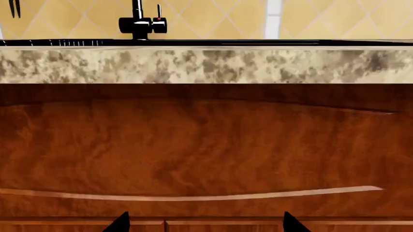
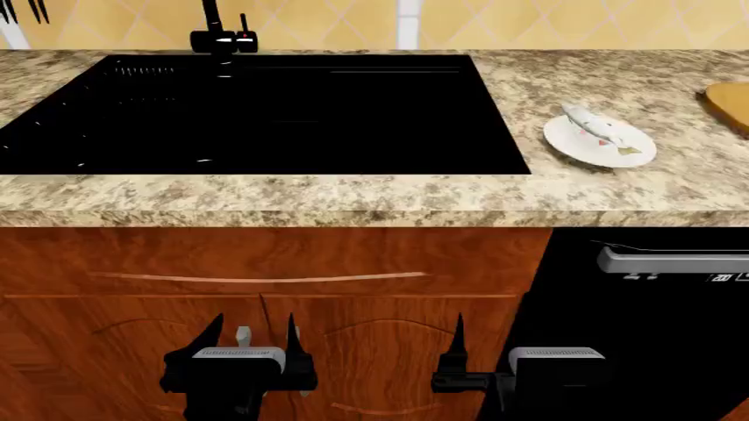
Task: Pick the fish from the plate and place it on the cutting board. Then pick the condiment bottle from the cabinet and place it next to the cutting board.
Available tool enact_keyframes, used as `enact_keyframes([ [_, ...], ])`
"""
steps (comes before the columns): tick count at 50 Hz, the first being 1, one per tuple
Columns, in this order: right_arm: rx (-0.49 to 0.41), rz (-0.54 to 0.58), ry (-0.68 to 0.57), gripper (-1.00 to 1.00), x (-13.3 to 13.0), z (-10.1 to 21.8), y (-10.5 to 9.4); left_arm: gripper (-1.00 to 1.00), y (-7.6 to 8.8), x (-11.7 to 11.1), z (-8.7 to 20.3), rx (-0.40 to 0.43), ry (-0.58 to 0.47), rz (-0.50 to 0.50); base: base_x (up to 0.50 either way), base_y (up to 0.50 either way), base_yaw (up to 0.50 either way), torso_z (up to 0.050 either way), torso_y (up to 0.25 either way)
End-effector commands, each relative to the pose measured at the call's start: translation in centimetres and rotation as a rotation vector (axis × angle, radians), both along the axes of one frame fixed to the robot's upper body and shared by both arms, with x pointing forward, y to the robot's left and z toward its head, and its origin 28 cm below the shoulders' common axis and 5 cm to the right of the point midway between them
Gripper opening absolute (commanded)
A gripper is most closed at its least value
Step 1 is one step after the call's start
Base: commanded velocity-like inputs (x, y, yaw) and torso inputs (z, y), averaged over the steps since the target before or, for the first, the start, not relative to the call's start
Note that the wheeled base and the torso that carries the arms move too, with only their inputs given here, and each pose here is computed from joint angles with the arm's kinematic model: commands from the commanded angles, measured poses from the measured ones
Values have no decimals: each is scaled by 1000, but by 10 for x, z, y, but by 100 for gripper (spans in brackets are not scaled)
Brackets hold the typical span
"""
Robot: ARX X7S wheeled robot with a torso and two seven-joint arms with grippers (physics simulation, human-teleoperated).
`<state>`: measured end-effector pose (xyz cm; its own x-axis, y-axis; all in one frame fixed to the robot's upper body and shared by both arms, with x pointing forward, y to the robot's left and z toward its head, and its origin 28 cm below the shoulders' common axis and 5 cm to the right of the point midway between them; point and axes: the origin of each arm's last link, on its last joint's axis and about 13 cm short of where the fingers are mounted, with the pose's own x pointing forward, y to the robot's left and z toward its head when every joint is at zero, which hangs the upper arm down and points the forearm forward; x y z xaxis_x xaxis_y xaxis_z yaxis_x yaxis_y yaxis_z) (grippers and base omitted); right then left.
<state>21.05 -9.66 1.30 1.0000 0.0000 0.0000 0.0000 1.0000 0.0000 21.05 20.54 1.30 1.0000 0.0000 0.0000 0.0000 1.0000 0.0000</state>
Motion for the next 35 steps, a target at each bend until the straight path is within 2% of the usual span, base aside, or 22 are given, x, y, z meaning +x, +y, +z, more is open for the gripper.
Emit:
enact_keyframes([
  [1, 0, 2, -3, 100, -1, 0, 0, 100, 0, 0, 1, -12, -8, -3, 0, 0, 0, 0, 0],
  [4, 15, 11, -19, 100, -5, 2, 0, 100, 1, 2, 6, -31, -44, -30, 0, 0, 0, 22, 0],
  [20, 23, 23, -12, 100, -11, 4, -3, 100, 6, 7, 16, -62, -50, -39, 0, 0, 0, 50, 0],
  [29, 7, 60, -53, 100, -6, 36, 3, 100, 16, 13, 53, -52, -84, -65, 0, 0, 0, 50, 0],
  [35, 32, 79, -68, 100, -4, 49, 7, 100, 16, 14, 73, -52, -101, -107, 0, 0, 0, 50, 0],
])
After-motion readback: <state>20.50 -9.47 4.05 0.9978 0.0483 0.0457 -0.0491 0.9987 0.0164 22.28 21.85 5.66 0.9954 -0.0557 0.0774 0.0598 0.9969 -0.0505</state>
